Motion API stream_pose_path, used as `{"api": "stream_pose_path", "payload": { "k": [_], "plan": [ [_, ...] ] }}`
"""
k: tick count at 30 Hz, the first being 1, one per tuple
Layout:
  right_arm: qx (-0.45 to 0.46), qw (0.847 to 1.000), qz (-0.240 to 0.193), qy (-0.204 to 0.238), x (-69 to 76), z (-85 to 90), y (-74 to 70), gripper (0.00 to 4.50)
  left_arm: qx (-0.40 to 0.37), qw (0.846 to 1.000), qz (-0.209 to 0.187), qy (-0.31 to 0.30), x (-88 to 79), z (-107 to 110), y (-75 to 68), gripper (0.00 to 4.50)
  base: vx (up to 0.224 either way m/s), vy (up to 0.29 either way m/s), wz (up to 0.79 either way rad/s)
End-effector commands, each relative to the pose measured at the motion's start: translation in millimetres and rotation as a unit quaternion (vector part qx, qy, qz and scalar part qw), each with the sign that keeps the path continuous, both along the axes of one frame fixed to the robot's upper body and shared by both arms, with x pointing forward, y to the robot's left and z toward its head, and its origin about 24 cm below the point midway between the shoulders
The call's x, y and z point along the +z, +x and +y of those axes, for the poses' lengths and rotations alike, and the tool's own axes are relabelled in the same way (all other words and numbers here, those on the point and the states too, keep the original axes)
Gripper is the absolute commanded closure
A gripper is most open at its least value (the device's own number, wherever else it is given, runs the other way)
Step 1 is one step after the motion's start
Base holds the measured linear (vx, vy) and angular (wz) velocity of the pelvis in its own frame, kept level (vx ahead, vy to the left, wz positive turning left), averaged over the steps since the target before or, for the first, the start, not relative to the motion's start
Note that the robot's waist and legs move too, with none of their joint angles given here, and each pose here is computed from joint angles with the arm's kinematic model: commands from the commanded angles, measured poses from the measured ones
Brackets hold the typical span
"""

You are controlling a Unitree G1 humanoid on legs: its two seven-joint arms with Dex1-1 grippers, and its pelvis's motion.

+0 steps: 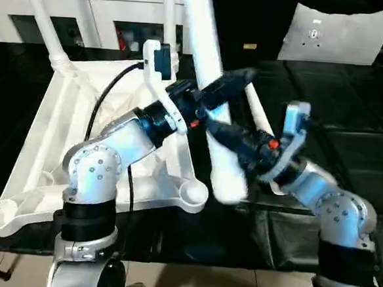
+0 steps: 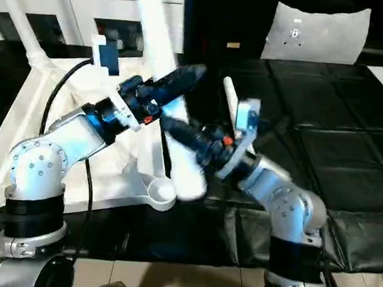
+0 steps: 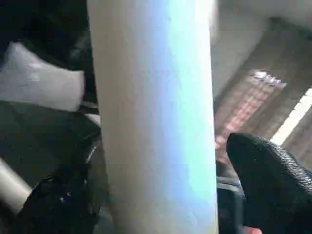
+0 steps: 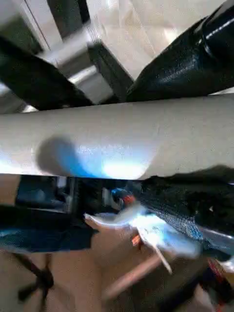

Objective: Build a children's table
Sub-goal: Pick table leg

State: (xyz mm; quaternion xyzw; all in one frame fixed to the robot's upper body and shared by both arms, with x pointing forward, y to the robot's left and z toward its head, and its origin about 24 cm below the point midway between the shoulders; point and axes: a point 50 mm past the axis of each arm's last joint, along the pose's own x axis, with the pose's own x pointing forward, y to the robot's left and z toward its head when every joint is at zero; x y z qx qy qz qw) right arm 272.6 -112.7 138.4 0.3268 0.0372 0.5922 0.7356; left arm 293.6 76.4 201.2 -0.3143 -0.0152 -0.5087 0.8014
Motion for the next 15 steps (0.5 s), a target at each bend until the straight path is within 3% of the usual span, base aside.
{"api": "stream_pose_path", "payload": {
  "k": [1,5,15],
  "plan": [
    [0.033,0.999,-0.011,0.010,3.5,5.9,-5.5,2.66,-0.034,0.999,-0.013,-0.004,2.2,-2.0,-4.0,0.79,0.000,0.000,0.00],
    [0.036,0.999,-0.012,0.020,4.1,5.3,-6.6,2.66,-0.091,0.994,-0.031,-0.047,3.6,4.4,-11.0,1.10,0.000,0.000,0.00],
    [0.037,0.999,-0.012,0.020,4.6,3.4,-7.8,2.66,-0.109,0.991,-0.041,-0.062,2.9,8.6,-13.9,1.92,0.000,0.000,0.00]
  ]
}}
